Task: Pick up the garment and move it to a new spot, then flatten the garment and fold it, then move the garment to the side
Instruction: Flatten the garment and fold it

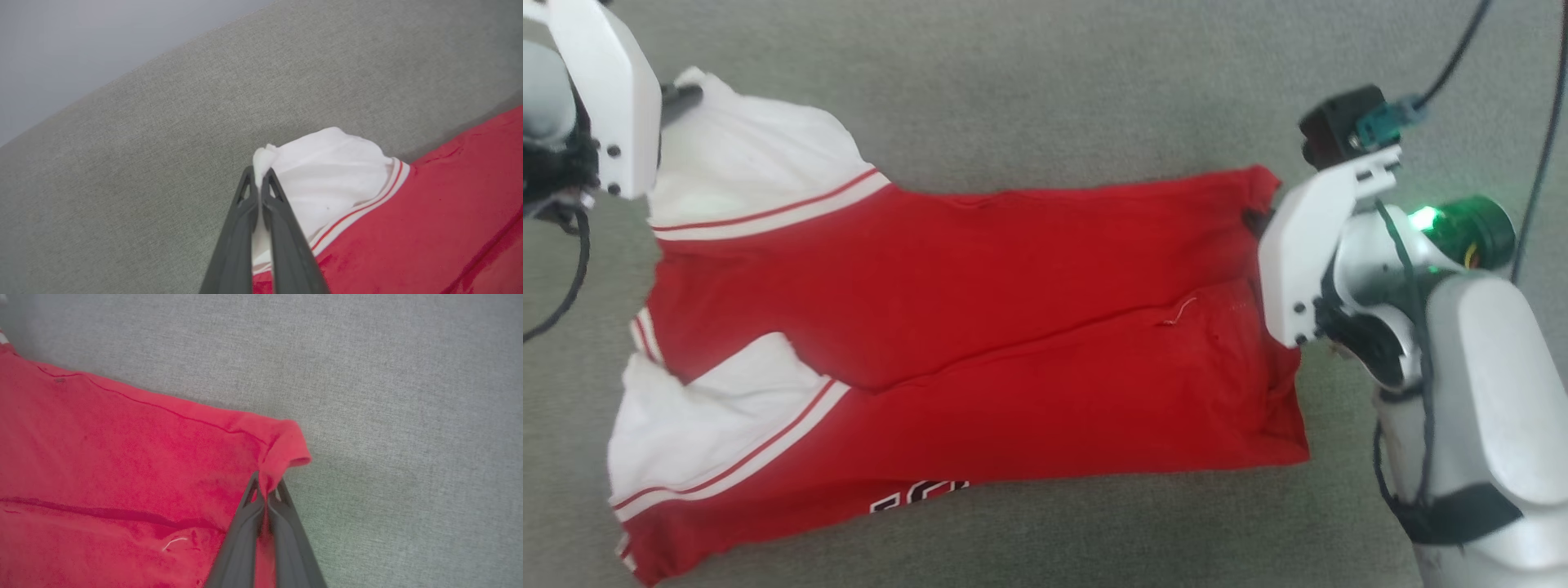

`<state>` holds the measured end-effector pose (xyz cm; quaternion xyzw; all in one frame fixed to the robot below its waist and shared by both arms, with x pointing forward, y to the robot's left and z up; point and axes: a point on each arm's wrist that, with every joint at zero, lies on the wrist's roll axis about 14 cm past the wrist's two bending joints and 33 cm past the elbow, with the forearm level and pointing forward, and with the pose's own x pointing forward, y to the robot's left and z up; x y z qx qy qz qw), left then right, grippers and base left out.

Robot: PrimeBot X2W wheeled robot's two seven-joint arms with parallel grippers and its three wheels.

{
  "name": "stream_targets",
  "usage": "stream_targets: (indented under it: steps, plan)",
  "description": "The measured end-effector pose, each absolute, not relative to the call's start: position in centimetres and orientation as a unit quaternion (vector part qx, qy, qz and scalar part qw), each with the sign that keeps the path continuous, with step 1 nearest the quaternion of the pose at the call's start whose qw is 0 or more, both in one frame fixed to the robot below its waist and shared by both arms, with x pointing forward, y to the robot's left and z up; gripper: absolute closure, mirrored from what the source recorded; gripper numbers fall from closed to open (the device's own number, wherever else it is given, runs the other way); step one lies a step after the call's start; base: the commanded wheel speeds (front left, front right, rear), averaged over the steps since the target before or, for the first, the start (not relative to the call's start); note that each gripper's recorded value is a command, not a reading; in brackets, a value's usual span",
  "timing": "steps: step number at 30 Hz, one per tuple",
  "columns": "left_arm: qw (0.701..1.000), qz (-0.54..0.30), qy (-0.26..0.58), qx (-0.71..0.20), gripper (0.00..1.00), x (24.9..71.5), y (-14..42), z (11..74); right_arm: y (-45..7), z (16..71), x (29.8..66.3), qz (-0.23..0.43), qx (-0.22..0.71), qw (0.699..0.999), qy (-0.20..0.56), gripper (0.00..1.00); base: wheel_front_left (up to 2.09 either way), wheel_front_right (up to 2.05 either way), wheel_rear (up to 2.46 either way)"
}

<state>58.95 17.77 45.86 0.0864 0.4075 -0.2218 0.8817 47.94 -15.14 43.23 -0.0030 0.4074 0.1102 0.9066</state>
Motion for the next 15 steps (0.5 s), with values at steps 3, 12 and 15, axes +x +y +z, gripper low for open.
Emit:
stream_targets:
  steps: [3,12,15]
  plan:
    - [0.883,-0.222,0.402,0.093,1.00,57.9,18.3,47.1,-15.2,43.9,47.1,0.113,-0.004,0.908,0.402,1.00,0.00,0.00,0.00]
    - [0.889,-0.211,0.393,0.106,1.00,53.3,20.3,49.5,-15.4,45.6,44.4,0.120,-0.009,0.911,0.395,1.00,0.00,0.00,0.00]
    - [0.887,-0.204,0.401,0.101,1.00,51.3,20.9,49.5,-15.4,45.6,43.2,0.122,-0.007,0.906,0.405,1.00,0.00,0.00,0.00]
